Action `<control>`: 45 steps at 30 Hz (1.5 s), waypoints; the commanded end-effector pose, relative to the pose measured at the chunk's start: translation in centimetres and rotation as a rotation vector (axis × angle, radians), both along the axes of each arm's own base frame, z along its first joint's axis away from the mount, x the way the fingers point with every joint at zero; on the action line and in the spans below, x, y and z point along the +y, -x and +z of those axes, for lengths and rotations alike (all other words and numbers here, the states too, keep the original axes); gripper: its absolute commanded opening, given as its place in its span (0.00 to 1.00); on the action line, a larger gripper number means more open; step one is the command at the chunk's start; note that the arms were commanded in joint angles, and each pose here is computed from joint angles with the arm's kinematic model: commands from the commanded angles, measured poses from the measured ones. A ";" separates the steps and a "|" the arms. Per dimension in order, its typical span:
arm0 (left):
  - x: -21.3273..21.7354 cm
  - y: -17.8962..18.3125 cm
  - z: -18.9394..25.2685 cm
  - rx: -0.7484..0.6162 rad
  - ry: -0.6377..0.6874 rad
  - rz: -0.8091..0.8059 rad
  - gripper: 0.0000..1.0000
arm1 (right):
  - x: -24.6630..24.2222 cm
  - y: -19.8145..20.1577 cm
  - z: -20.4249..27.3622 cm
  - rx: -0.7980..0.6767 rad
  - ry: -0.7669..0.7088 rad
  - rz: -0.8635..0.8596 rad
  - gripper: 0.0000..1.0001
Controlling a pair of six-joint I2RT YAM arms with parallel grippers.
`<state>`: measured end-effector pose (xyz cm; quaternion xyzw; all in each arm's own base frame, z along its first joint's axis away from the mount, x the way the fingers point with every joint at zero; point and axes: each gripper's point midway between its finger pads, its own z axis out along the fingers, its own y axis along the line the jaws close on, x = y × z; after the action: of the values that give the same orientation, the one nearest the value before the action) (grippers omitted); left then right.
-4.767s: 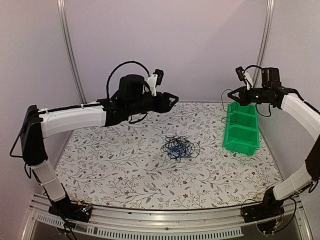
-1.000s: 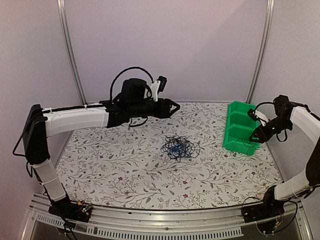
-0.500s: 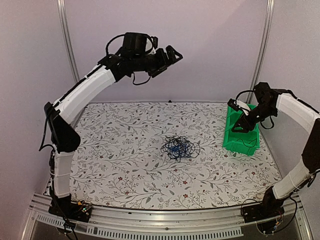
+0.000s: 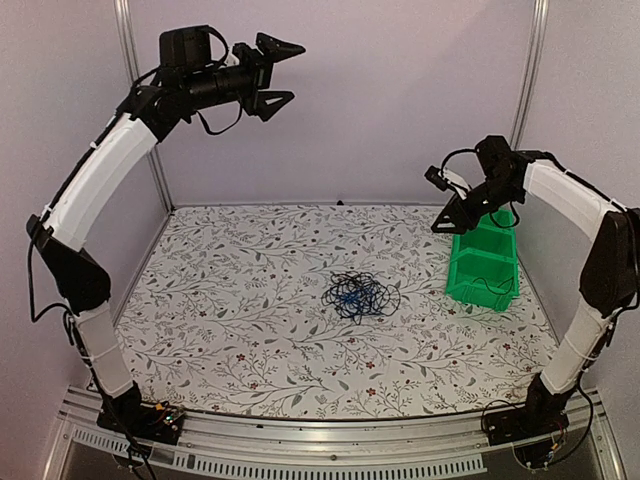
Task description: Untangle the cables
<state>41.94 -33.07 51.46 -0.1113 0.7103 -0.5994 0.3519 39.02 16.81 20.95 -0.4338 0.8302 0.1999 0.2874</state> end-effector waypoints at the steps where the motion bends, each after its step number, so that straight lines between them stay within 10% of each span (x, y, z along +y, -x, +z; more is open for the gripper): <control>1: 1.4 2.1 2.4 -0.019 0.043 0.007 1.00 | 1.6 -0.6 0.6 0.022 -0.030 -0.002 0.46; 10: 0.9 3.9 4.2 -0.111 0.045 -0.053 1.00 | 3.1 0.3 0.1 0.040 -0.050 0.036 0.46; 17: 0.1 5.3 -10.6 -0.380 -0.278 -0.023 1.00 | 5.7 1.2 3.4 -0.030 -0.132 0.119 0.46; 23: 2.9 7.8 -14.1 -0.671 -0.923 0.289 1.00 | 6.6 2.8 4.5 -0.043 -0.187 0.158 0.46; 27: 7.4 6.0 -19.3 -0.401 -1.017 0.499 1.00 | 8.0 4.0 2.3 0.009 -0.193 0.218 0.44; 32: 7.0 4.6 -20.4 -0.440 -0.886 0.413 0.99 | 9.6 4.3 -0.2 0.055 -0.200 0.265 0.38; 36: 2.4 5.3 -20.3 -0.700 -0.947 0.152 0.66 | 10.8 2.8 -1.7 0.088 -0.211 0.233 0.32; 45: -8.3 12.2 -30.7 -0.610 -0.883 -0.574 0.49 | 13.5 2.1 -5.1 0.180 -0.228 0.261 0.29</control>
<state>35.91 -36.98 26.34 0.3039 0.7658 -0.2598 0.5037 36.79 28.67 15.27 -0.4816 0.7746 0.3435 0.2240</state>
